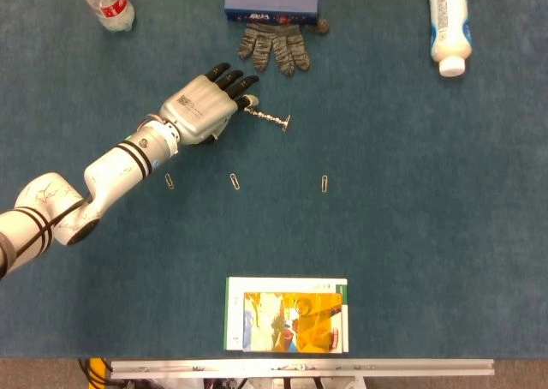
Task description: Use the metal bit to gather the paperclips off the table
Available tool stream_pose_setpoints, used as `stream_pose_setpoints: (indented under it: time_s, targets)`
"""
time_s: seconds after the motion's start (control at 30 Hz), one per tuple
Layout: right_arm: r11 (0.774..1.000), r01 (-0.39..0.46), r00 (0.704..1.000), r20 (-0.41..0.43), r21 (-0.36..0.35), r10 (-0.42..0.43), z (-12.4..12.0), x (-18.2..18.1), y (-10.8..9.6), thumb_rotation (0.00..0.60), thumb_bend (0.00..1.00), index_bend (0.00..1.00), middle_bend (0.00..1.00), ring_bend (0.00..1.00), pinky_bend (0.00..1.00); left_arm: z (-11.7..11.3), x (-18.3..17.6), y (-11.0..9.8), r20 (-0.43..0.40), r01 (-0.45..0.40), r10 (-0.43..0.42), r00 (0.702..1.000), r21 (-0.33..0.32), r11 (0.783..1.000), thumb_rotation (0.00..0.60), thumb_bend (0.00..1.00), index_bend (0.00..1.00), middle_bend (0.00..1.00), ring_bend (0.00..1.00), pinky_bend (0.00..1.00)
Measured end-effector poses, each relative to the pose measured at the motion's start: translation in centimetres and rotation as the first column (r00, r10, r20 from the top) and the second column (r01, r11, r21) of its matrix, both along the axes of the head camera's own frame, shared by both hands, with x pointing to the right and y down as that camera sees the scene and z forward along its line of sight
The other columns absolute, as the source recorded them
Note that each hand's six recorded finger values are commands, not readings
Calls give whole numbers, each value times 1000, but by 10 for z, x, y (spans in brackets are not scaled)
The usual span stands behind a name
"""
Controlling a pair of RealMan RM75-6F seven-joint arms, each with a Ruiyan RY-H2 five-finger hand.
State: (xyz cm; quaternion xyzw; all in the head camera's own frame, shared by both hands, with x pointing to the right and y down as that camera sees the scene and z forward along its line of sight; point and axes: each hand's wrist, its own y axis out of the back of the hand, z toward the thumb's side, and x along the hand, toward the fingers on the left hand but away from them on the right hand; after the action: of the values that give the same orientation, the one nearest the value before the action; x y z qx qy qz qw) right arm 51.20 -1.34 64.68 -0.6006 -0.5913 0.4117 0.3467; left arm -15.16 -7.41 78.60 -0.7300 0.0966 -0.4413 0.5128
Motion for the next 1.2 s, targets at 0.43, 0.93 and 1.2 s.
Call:
stream_pose_setpoints:
  time_s: [0.43,0.93,1.2]
  targets:
    - [1000,3,1000,5,0,-3,0,-1,0,600,0,444,523,433,666,5,1,3,28,-12,12,1000,-22,1000,600,806,124,0,0,0]
    - [1000,0,1000,15,3,0,-2,1,2,600,0,447,529,435,666,6,0,10,54,-15,17,998,-38,999,600,806,209,0,0,0]
    - [1000,-1,1000,21,3,1,-1,0,1,600,0,447,530,435,665,-2,3,18,18,-22,23,1000,-37,999,600,806,256,0,0,0]
